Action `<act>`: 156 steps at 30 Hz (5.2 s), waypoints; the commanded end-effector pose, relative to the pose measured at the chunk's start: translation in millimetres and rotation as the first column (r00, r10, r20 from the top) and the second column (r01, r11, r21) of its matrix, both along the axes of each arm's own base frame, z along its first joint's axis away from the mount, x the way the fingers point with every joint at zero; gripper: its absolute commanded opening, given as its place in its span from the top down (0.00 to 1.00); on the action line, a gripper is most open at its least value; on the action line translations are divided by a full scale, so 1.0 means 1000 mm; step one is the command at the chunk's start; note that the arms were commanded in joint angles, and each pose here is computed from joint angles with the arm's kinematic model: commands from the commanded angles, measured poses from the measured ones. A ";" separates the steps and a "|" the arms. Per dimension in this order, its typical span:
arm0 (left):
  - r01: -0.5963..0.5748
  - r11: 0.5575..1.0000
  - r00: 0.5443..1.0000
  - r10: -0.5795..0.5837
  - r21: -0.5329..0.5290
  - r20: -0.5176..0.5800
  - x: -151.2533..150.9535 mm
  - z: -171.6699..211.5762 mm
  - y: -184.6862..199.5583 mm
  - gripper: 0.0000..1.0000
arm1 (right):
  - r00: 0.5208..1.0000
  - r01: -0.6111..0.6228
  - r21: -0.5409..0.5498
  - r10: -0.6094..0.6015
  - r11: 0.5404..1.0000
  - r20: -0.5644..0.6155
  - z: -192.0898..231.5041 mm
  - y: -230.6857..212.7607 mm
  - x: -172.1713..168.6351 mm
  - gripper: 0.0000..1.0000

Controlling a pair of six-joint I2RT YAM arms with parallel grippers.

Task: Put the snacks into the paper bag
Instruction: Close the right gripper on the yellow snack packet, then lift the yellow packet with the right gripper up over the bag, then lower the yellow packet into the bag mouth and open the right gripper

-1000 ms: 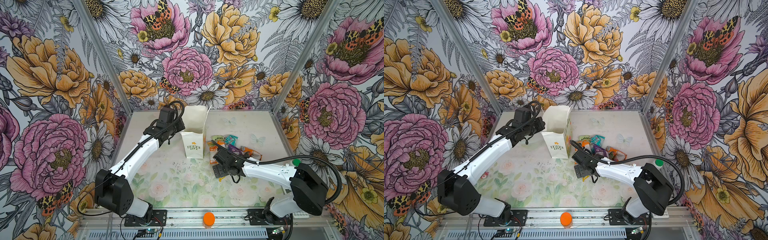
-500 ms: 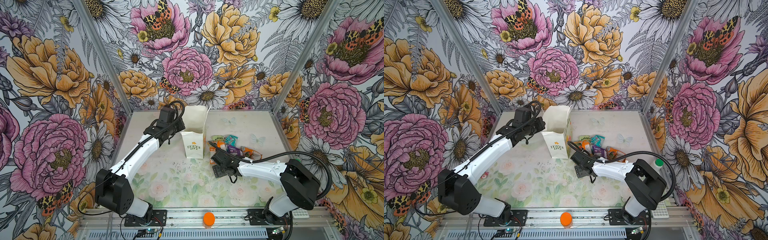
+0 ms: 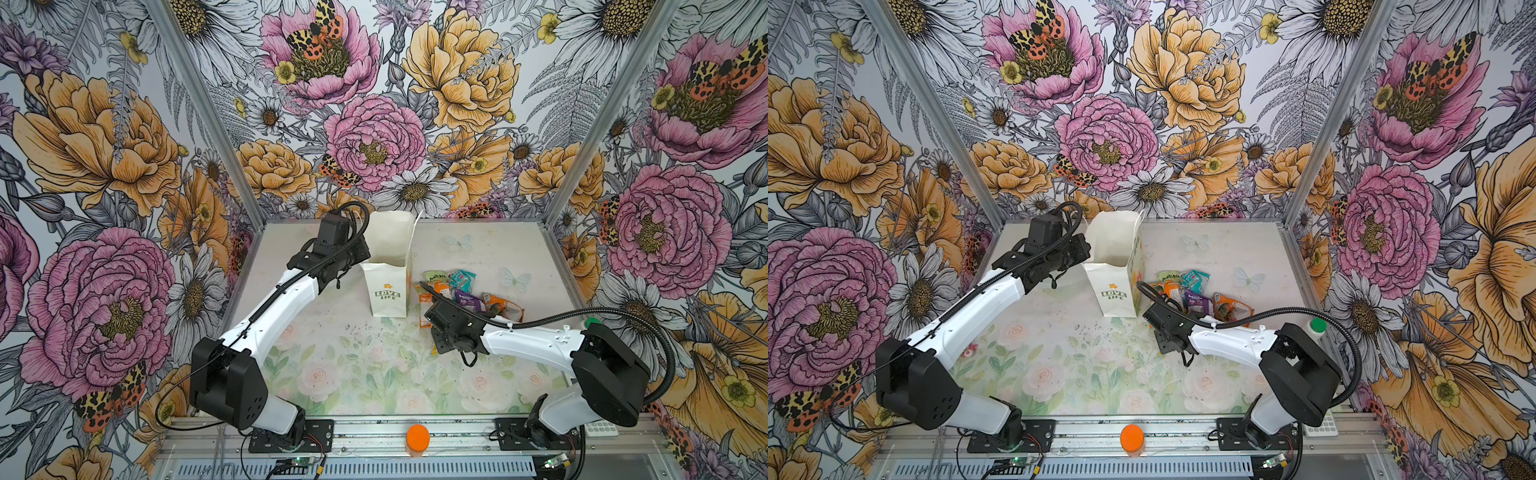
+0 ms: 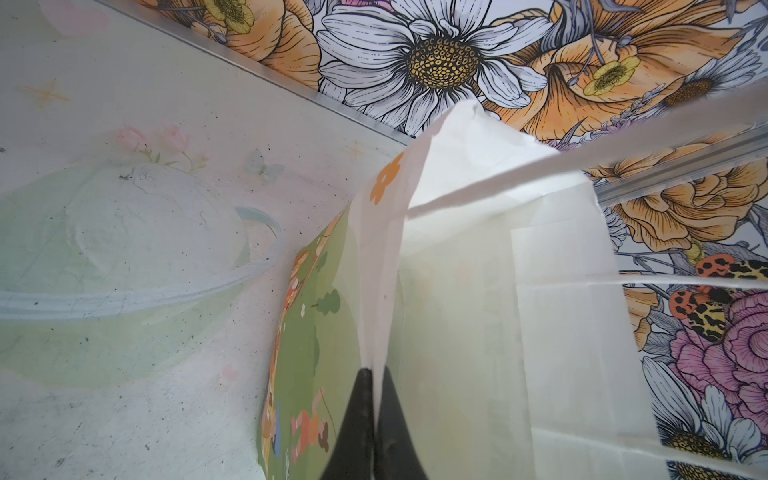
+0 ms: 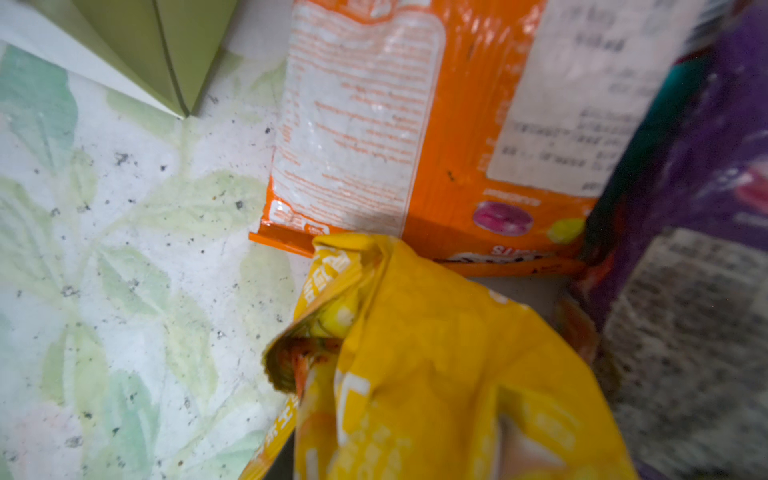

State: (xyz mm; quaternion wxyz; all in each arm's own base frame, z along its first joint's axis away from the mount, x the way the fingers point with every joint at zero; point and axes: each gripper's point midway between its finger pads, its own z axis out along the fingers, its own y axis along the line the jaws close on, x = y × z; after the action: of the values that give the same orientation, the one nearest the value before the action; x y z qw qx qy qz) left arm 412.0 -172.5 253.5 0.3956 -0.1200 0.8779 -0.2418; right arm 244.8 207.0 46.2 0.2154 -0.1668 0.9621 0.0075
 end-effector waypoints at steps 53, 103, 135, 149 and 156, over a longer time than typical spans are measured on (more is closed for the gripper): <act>0.039 0.999 0.999 -0.039 0.004 -0.001 -0.004 0.004 -0.010 1.00 | 0.695 -0.381 0.288 0.067 0.879 0.716 0.362 0.051 0.049 1.00; 0.039 0.999 0.999 -0.039 0.007 0.000 -0.005 0.004 -0.011 1.00 | 0.753 -0.228 0.806 -0.426 0.546 0.502 0.421 0.122 0.153 1.00; 0.037 0.999 0.999 -0.037 0.008 -0.004 -0.004 0.002 -0.011 1.00 | 0.877 0.053 0.733 -0.382 0.679 0.290 0.318 0.147 0.181 1.00; 0.040 0.999 0.999 -0.040 0.005 -0.003 -0.004 0.003 -0.012 1.00 | 0.891 0.086 0.704 -0.370 0.705 0.262 0.296 0.147 0.178 1.00; 0.038 0.999 0.999 -0.038 0.004 -0.002 -0.004 0.004 -0.012 1.00 | 0.898 0.092 0.700 -0.363 0.709 0.249 0.289 0.148 0.178 1.00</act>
State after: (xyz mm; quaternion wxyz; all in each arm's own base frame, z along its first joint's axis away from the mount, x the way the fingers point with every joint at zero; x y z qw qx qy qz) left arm 409.4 -178.8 255.8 0.3944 -0.1134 0.8783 -0.2453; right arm 423.6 351.2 344.4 0.4466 0.0477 0.8430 0.2961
